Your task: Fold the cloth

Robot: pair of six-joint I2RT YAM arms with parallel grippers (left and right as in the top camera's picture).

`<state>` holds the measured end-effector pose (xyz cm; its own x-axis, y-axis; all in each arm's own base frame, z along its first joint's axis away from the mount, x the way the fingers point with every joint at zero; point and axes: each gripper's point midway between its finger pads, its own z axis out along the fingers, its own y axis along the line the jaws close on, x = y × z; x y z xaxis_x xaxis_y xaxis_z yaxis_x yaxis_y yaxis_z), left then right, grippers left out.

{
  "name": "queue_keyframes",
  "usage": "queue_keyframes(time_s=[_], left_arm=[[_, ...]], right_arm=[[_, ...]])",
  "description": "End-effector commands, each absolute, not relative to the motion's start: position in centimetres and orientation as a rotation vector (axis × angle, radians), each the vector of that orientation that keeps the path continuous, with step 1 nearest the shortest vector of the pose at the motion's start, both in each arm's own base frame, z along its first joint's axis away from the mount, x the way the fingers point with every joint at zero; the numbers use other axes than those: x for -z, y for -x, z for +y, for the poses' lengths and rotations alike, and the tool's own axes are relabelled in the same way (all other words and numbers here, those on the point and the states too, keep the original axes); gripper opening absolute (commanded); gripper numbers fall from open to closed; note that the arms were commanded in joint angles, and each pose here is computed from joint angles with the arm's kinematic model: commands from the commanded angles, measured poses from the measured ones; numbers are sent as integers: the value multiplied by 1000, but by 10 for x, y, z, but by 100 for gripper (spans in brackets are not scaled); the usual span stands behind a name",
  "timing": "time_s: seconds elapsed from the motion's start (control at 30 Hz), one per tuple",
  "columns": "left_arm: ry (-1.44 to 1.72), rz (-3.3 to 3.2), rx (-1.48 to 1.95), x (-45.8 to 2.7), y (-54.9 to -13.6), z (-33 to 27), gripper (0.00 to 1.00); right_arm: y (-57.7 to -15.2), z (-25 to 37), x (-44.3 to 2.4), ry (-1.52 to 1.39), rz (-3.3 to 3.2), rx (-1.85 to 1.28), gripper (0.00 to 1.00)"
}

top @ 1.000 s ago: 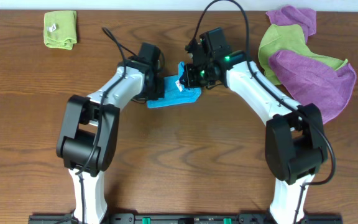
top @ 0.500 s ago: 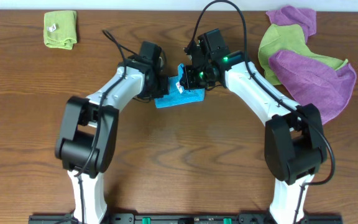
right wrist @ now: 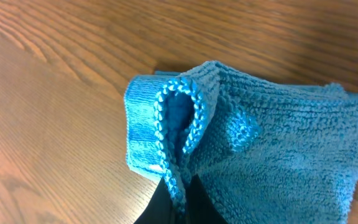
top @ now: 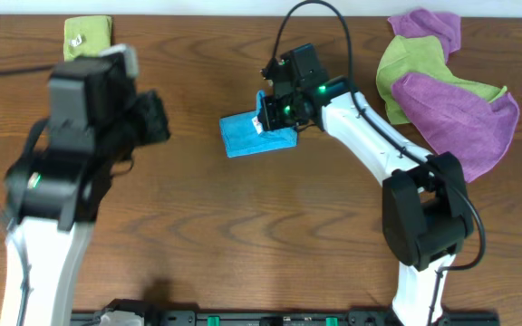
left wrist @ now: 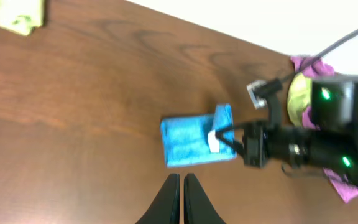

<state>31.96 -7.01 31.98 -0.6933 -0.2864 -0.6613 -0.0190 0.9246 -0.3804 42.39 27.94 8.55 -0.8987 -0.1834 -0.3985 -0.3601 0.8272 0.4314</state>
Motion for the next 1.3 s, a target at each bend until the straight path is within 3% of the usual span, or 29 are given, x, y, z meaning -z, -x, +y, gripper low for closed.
queue_keyframes(time_s=[0.0, 0.37, 0.6, 0.67, 0.8, 1.0, 1.17, 1.27], left_arm=[[211, 2289, 419, -330, -298, -62, 6], [215, 2311, 416, -332, -265, -58, 6], [215, 2314, 415, -331, -265, -58, 6], [215, 2314, 414, -331, -265, -58, 6], [214, 2313, 414, -332, -265, -58, 6], [232, 2329, 325, -326, -264, -46, 6], [264, 2370, 254, -304, -269, -38, 6], [269, 2415, 247, -275, -276, -39, 16]], right_arm=[[-424, 289, -87, 473, 2633, -665, 1], [-423, 298, -51, 484, 2682, -656, 1], [-417, 331, -65, 535, 2606, -823, 3], [-400, 356, -77, 622, 2562, -994, 37], [-377, 380, -81, 709, 2547, -1069, 49], [-376, 384, -85, 719, 2537, -1079, 49], [-388, 378, -134, 715, 2463, -1205, 47], [-395, 366, -157, 759, 2433, -1134, 43]])
